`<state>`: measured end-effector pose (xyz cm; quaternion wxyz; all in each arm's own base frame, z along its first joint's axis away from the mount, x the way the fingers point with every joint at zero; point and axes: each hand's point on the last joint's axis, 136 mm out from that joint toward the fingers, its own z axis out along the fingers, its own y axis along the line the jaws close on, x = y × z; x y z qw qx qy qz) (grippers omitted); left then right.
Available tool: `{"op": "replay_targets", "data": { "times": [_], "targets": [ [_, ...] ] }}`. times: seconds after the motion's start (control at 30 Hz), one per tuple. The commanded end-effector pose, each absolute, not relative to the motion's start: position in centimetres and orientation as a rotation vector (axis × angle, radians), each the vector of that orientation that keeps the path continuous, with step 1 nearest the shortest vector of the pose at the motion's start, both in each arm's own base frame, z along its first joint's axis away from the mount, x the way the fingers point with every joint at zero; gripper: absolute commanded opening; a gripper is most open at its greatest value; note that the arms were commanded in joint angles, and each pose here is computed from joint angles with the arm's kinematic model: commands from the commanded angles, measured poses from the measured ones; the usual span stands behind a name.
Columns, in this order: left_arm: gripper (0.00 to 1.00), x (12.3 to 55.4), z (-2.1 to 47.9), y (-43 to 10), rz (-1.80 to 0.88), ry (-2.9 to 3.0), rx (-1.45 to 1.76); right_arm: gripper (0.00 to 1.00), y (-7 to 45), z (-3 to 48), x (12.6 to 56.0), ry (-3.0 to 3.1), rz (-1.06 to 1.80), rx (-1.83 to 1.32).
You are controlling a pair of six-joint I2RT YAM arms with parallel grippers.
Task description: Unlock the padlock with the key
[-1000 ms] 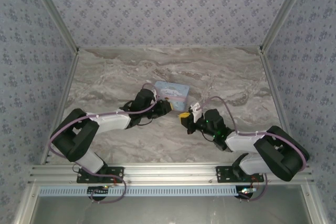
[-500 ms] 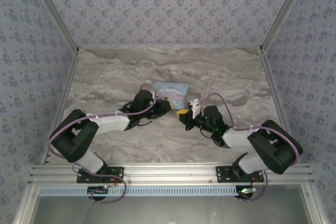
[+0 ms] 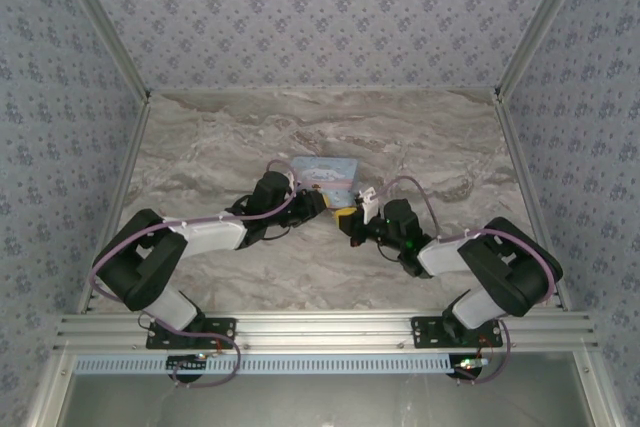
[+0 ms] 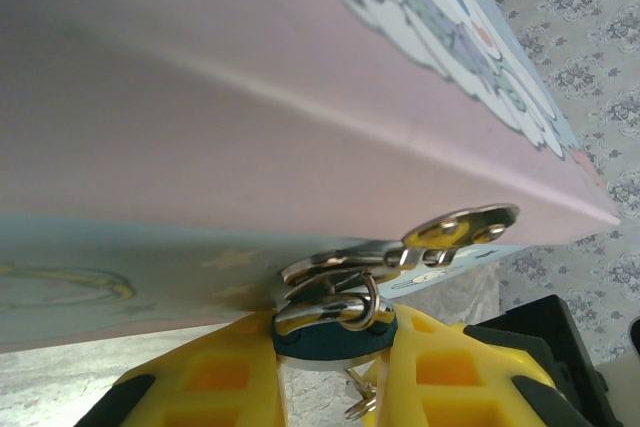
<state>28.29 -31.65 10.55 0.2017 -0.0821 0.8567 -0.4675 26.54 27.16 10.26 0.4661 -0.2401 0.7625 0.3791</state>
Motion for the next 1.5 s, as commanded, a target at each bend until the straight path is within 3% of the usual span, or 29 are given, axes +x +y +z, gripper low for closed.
{"op": "replay_targets", "data": {
  "times": [0.0,1.47],
  "targets": [
    [0.20,29.1,14.2,-32.1,-1.386,2.267,-0.179,0.00,27.8,11.6,27.2,1.825,0.961,-0.579],
    [0.20,28.0,16.6,-32.2,-1.486,2.233,-0.170,0.00,28.9,13.6,28.7,1.717,1.018,-0.610]
  ]
}}
